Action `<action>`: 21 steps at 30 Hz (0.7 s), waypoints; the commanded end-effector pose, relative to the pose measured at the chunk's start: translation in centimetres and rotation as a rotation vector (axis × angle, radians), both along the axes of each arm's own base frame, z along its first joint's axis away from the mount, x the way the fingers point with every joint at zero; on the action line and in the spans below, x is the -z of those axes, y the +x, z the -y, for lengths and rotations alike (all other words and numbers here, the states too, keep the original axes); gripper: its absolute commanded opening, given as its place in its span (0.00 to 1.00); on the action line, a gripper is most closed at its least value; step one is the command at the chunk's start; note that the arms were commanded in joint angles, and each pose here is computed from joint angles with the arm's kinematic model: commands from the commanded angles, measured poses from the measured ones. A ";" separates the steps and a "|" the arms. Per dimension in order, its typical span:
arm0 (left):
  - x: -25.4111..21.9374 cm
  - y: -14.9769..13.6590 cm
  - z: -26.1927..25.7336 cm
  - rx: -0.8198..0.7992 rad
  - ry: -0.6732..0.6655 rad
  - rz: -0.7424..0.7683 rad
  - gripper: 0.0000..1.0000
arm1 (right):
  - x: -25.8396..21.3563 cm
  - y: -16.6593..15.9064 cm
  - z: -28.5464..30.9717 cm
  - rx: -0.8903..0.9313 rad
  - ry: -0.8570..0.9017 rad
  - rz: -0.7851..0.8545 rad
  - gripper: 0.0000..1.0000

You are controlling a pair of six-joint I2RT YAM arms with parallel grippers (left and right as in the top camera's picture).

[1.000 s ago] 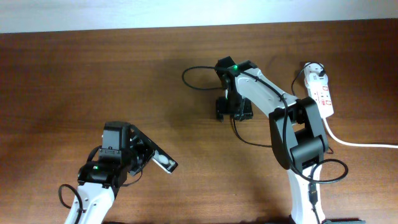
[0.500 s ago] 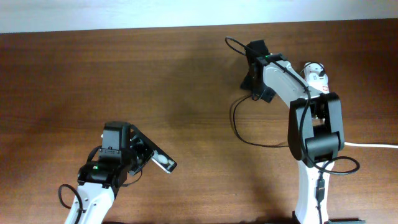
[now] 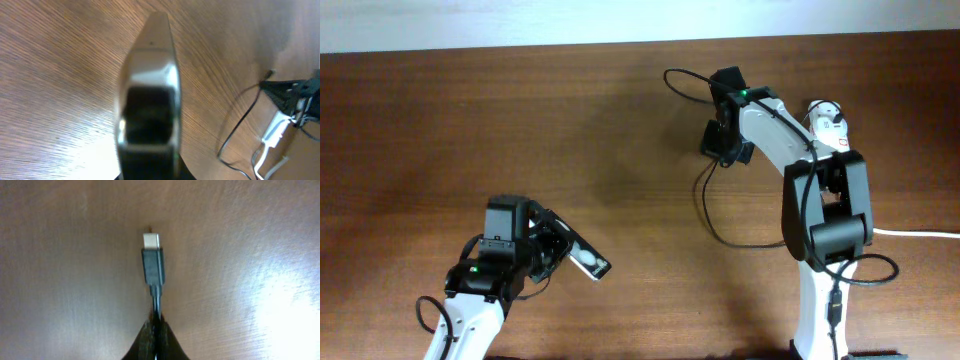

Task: Plug charger to phone and switch on socket
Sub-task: 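Grasp the black USB cable end near the power strip with the right gripper, then insert the cable plug into the phone's bottom port with the right gripper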

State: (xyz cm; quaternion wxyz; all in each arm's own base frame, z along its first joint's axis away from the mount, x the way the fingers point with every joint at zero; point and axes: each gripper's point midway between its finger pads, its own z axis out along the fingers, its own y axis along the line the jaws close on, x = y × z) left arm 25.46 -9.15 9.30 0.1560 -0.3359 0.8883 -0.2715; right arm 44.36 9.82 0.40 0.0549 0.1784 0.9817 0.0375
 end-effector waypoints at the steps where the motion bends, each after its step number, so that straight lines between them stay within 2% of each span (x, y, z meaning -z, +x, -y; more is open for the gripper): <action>1: -2.2 0.2 2.7 0.108 -0.144 0.050 0.00 | -7.4 -2.2 -2.2 -0.222 0.163 0.064 0.04; 3: -4.3 1.4 5.3 0.260 -0.250 0.172 0.00 | -13.8 -4.9 -3.0 -0.312 0.235 0.126 0.04; 4: -5.8 2.4 6.7 0.331 -0.326 0.252 0.00 | -17.3 -7.3 -3.1 -0.343 0.265 0.150 0.04; 6: -8.4 4.6 9.0 0.466 -0.453 0.413 0.00 | -21.5 -11.0 -4.4 -0.442 0.371 0.186 0.04; 8: -9.6 7.3 10.4 0.474 -0.615 0.461 0.00 | -25.0 -16.0 -5.2 -0.515 0.447 0.196 0.04; 10: -11.3 8.9 11.0 0.480 -0.714 0.540 0.00 | -25.8 -20.4 -6.0 -0.582 0.450 0.177 0.04; 14: -12.8 9.6 11.0 0.470 -0.764 0.606 0.00 | -24.7 -25.2 -7.9 -0.654 0.480 0.200 0.04; 17: -12.8 9.2 11.2 0.483 -0.789 0.569 0.00 | -22.2 -27.2 -9.9 -0.743 0.487 0.198 0.04; 21: -12.7 8.8 11.3 0.505 -0.795 0.560 0.00 | -19.6 -27.9 -10.5 -0.766 0.268 0.209 0.04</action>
